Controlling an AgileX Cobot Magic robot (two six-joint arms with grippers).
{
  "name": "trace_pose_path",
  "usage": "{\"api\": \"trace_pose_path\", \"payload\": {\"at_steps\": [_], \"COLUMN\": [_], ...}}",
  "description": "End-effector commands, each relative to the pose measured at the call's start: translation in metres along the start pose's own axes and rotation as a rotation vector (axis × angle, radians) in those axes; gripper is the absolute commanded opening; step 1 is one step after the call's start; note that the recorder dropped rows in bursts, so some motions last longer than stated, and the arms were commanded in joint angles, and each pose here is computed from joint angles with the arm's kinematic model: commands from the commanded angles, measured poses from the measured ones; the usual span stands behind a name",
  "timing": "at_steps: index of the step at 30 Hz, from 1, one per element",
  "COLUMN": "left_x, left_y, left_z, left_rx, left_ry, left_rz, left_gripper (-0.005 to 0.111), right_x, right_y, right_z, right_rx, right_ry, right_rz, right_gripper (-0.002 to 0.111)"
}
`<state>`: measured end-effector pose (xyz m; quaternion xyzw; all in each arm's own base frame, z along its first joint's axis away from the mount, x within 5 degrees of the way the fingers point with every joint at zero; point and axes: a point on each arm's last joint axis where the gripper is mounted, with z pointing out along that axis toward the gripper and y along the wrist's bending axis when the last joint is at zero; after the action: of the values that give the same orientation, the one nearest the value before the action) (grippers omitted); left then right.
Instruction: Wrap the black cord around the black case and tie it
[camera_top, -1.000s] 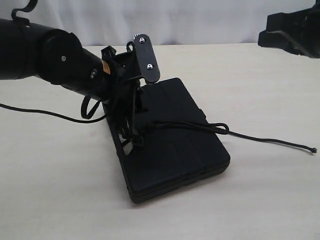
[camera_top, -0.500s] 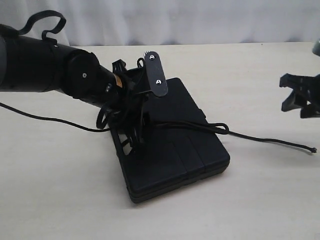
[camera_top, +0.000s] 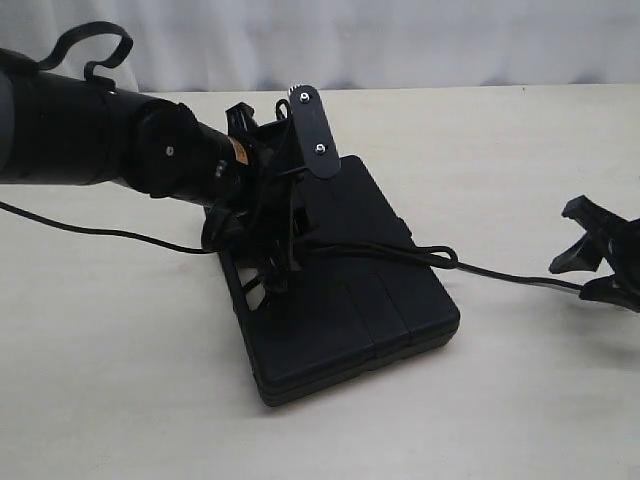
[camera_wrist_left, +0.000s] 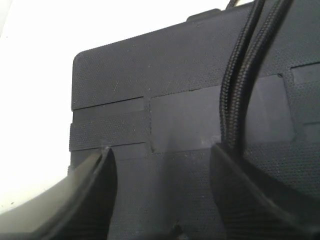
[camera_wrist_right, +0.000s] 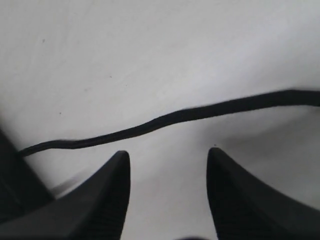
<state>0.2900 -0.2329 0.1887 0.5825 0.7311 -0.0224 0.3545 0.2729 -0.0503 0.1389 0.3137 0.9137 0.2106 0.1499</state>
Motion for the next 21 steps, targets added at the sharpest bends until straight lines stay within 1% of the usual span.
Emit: {"api": "trace_pose_path", "payload": {"at_steps": [1,5,7,12,21], "left_x": [-0.004,-0.004,-0.005,-0.005,-0.003], "left_y": [-0.001,-0.001,-0.001,-0.002,-0.004], "left_z": [-0.001,-0.001,-0.001,-0.001,-0.001], "left_rx": [-0.003,-0.001,0.003,0.011,0.029], "left_ry": [-0.015,-0.015,-0.019,-0.014,0.0], "left_rz": [-0.015,-0.019,-0.043,-0.043,-0.043], "left_gripper": [0.054,0.054,0.054,0.054,0.054], "right_x": [-0.003,-0.007,-0.009,-0.014,-0.016], "right_y": [-0.01,-0.016,-0.018,-0.019,-0.025], "right_z": [0.009,0.019,0.022,0.036,0.056], "right_rx": [0.038,0.064,0.068,0.031,-0.003], "right_ry": [-0.02,-0.046,-0.063,-0.069,-0.064], "right_rz": [0.004,0.015,0.027,0.078,0.09], "right_gripper": [0.046,0.046,0.046,0.046,0.046]}}
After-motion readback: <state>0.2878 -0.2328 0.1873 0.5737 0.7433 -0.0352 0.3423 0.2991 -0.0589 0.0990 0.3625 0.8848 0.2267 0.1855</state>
